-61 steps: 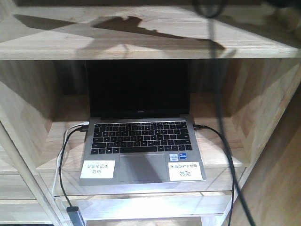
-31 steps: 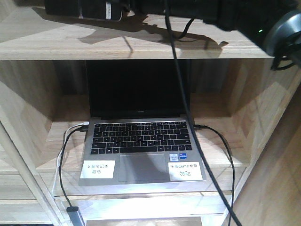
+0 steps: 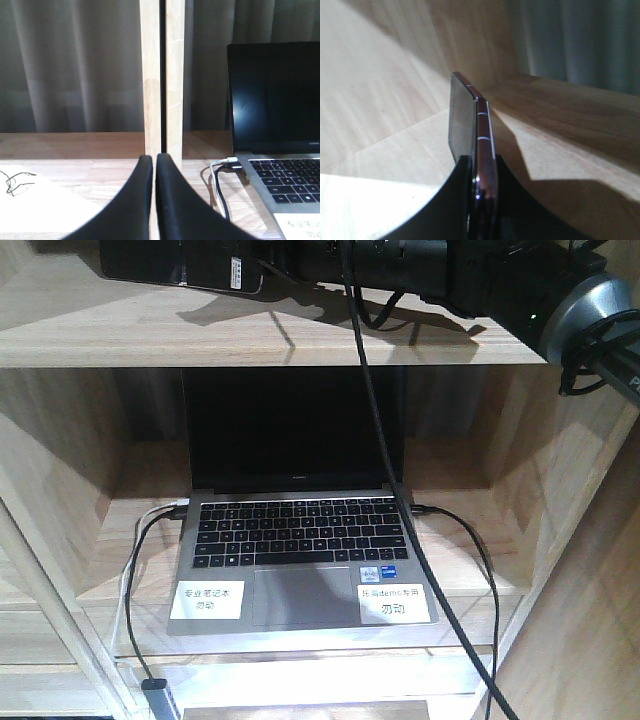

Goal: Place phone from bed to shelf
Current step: 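Lower the phone flat onto the upper shelf and open the right gripper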

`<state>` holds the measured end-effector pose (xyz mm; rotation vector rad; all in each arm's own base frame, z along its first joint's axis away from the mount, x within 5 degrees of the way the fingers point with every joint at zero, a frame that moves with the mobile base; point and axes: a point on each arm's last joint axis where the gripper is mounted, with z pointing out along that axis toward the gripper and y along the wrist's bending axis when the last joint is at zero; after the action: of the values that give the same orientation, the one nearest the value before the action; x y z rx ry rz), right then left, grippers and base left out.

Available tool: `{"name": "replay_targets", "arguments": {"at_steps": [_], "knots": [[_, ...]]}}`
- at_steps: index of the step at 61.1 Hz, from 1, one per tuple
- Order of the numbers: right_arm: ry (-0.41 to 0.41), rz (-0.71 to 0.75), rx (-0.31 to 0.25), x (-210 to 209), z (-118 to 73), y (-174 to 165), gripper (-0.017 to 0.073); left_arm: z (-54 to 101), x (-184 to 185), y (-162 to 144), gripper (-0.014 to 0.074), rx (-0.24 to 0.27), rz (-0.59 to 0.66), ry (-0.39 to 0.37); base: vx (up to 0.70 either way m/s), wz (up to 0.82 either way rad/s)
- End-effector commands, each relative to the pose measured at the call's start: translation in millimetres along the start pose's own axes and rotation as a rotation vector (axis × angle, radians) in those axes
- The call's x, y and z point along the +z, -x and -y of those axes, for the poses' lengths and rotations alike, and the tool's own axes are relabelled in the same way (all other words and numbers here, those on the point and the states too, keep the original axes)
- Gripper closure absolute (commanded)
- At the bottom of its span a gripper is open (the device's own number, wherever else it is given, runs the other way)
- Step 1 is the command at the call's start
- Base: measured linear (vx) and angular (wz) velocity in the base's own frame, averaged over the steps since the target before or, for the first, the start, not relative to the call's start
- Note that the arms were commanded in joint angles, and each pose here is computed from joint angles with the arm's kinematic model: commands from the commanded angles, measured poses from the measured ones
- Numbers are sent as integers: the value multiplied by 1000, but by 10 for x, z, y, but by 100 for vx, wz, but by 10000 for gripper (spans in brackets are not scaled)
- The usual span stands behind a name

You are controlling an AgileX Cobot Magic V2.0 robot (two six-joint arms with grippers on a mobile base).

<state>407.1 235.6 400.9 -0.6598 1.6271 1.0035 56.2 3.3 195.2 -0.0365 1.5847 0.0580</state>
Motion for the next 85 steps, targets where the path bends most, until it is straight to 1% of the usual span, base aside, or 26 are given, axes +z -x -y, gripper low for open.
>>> {"name": "replay_targets", "arguments": {"at_steps": [1, 10, 17, 21, 34, 38, 43, 52, 58, 69, 72, 79, 84, 85], "knots": [[-1, 113, -11, -174, -170, 337, 528, 0, -22, 153, 592, -19, 104, -4, 0, 0], [-1, 113, -11, -174, -170, 337, 475, 0, -22, 153, 592, -19, 104, -4, 0, 0], [-3, 114, -11, -174, -169, 338, 379, 0, -22, 153, 592, -19, 104, -4, 0, 0], [-8, 117, -10, -175, -164, 341, 297, 0, -22, 153, 592, -19, 104, -4, 0, 0], [-38, 134, -9, -177, -137, 356, -42, 0, -22, 153, 592, -19, 104, -4, 0, 0], [-40, 135, -9, -177, -135, 357, -109, 0, -22, 153, 592, -19, 104, -4, 0, 0], [-42, 131, -14, -177, -134, 354, -148, 0, -22, 153, 592, -19, 104, -4, 0, 0], [-48, 114, -38, -175, -129, 339, -141, 0, -22, 153, 592, -19, 104, -4, 0, 0], [-46, 112, -43, -188, -145, 351, -120, 0, -22, 153, 592, -19, 104, -4, 0, 0], [-39, 137, -39, -283, -242, 463, -53, 0, -22, 153, 592, -19, 104, -4, 0, 0], [-36, 144, -47, -323, -278, 504, -29, 0, -22, 153, 592, -19, 104, -4, 0, 0], [-38, 152, -66, -423, -373, 598, 64, 0, -22, 153, 592, -19, 104, -4, 0, 0], [-52, 148, -83, -500, -437, 659, 175, 0, -22, 153, 592, -19, 104, -4, 0, 0], [-55, 147, -88, -516, -450, 671, 214, 0, -22, 153, 592, -19, 104, -4, 0, 0]]}}
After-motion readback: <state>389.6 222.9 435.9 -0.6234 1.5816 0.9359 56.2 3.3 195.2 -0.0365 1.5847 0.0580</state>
